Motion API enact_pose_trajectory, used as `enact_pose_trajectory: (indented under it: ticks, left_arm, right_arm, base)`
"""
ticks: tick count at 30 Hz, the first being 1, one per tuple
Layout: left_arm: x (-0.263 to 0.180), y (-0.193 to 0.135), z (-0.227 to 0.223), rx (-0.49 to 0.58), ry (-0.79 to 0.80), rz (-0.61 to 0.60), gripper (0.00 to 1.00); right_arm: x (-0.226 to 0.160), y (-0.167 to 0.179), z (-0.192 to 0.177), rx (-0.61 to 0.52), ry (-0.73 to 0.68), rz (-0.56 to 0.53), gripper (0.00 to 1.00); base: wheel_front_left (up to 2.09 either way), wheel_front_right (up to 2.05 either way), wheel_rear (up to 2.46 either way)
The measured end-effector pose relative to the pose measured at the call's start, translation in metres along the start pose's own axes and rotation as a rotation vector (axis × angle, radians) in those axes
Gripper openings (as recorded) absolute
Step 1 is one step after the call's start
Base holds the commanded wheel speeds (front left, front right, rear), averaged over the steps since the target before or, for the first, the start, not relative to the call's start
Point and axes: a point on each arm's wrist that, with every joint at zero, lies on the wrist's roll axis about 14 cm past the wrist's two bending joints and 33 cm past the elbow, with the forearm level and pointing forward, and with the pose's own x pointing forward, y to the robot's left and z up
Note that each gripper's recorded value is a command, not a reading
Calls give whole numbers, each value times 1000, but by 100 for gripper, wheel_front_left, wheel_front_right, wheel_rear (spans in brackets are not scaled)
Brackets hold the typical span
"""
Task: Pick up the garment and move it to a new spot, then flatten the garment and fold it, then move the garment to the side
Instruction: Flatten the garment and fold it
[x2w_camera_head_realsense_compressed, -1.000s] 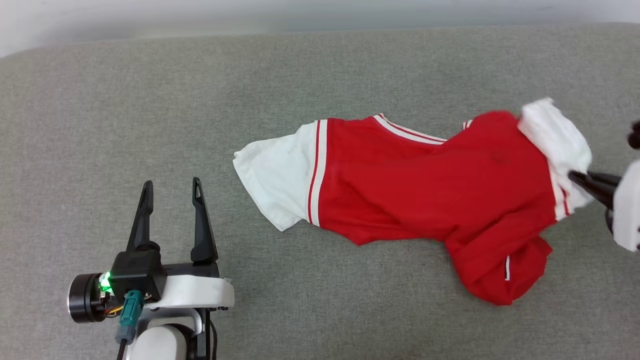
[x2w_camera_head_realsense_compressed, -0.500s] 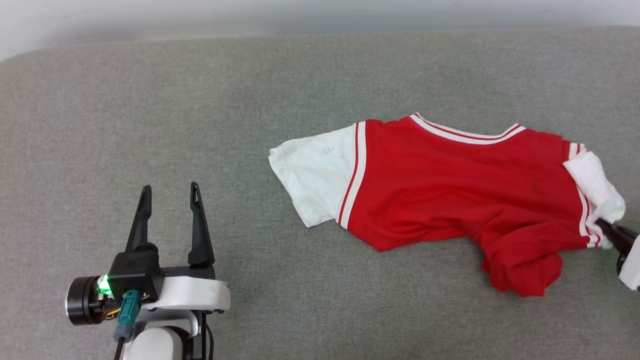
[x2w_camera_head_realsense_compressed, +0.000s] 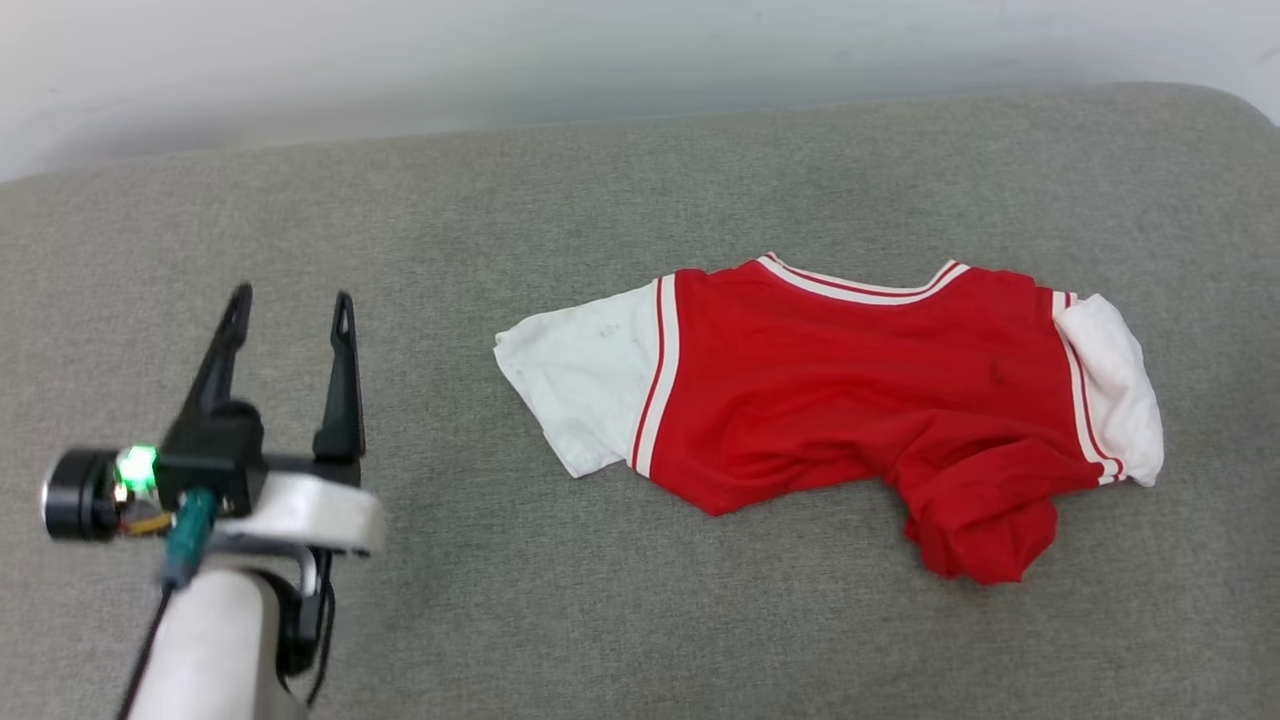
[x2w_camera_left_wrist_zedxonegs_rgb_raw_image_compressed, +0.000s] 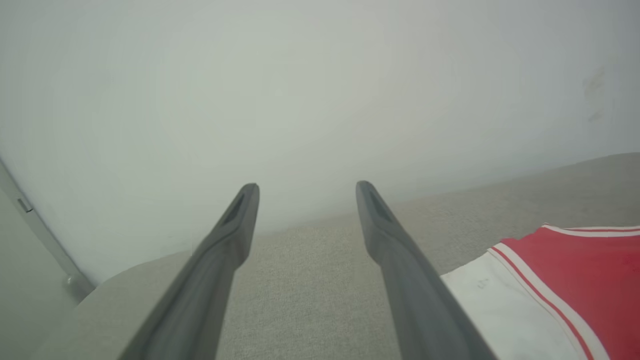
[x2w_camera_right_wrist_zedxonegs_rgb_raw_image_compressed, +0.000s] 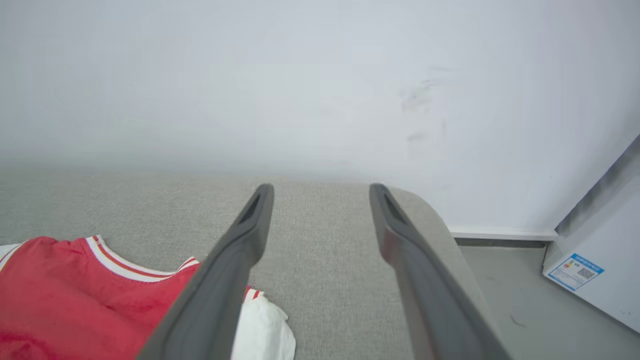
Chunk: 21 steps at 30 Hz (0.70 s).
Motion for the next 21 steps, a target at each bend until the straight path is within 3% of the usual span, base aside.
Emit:
enact_pose_trajectory:
  ticks: [5, 13, 21]
  left_arm:
    - [34, -12, 7, 32, 38, -124, 100]
    - [81, -35, 10, 80, 174, -282, 100]
    - [100, -78, -18, 117, 500, -521, 100]
  right_arm:
    - [-12, 13, 22, -28, -161, -13, 100]
    - [-46, 54, 20, -38, -293, -37, 100]
    - [-58, 78, 21, -49, -332, -32, 100]
  base:
    - [0, 0, 0]
    - [0, 0, 0]
    - [0, 0, 0]
